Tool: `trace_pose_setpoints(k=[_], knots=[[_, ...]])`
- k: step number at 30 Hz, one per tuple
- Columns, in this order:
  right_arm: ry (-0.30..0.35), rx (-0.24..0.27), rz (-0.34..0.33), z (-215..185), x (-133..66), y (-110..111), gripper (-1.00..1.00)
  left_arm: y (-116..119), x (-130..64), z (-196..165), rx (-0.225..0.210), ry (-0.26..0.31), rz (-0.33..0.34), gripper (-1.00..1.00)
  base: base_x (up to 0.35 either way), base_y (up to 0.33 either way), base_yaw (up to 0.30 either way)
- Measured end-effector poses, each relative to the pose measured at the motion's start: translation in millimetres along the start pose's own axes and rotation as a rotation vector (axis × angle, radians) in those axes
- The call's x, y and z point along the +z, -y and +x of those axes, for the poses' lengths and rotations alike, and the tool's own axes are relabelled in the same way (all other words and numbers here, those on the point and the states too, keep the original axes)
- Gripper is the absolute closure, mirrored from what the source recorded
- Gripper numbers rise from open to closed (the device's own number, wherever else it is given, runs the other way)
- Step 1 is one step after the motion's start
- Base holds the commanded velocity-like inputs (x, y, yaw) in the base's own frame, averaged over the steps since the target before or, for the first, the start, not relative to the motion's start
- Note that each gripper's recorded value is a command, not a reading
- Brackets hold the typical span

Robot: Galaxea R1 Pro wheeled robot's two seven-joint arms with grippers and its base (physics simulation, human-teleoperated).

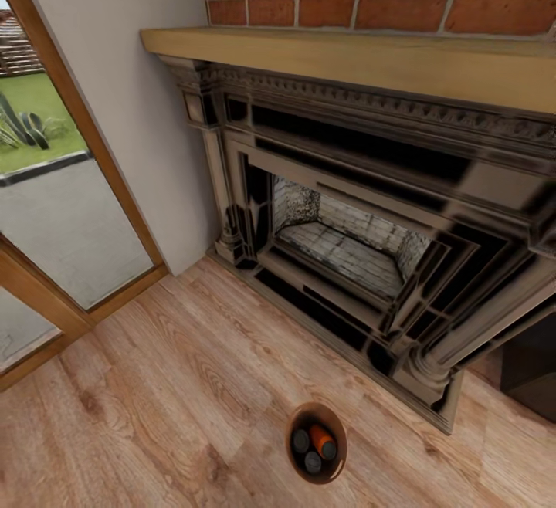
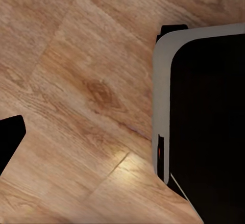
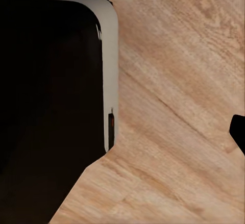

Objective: Put the three can of soda from the living room inside the tash can in the kitchen.

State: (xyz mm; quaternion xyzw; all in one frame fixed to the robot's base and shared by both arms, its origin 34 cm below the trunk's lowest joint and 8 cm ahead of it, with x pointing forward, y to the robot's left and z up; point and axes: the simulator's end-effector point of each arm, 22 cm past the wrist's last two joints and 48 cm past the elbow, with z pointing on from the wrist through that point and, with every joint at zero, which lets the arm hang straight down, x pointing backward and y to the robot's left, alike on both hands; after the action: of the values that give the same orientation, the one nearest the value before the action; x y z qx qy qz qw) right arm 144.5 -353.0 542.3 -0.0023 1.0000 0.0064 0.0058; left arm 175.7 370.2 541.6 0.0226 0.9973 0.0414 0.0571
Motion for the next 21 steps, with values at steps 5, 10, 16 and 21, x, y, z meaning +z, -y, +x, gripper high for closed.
trace_pose_setpoints(k=[5, 10, 16, 21], knots=[[0.000, 0.002, -0.006, 1.2, -5.4, -4.8, -1.00, -0.3, -6.1, 0.5, 0.000, 0.000, 0.000, -1.00, 0.000, 0.000, 0.000], [-0.001, 0.003, -0.008, 2.5, -11.0, -7.4, -1.00, -0.4, -12.1, 0.5, 0.000, 0.002, 0.001, -1.00, 0.000, 0.000, 0.000], [-0.002, 0.004, -0.009, 4.7, -17.8, -8.3, -1.00, 0.3, -18.9, 0.8, 0.003, 0.004, 0.004, -1.00, 0.000, 0.000, 0.000], [-0.003, 0.004, -0.009, 6.9, -23.5, -8.8, -1.00, 0.4, -24.5, 1.5, 0.006, 0.003, 0.005, -1.00, 0.000, 0.000, 0.000]])
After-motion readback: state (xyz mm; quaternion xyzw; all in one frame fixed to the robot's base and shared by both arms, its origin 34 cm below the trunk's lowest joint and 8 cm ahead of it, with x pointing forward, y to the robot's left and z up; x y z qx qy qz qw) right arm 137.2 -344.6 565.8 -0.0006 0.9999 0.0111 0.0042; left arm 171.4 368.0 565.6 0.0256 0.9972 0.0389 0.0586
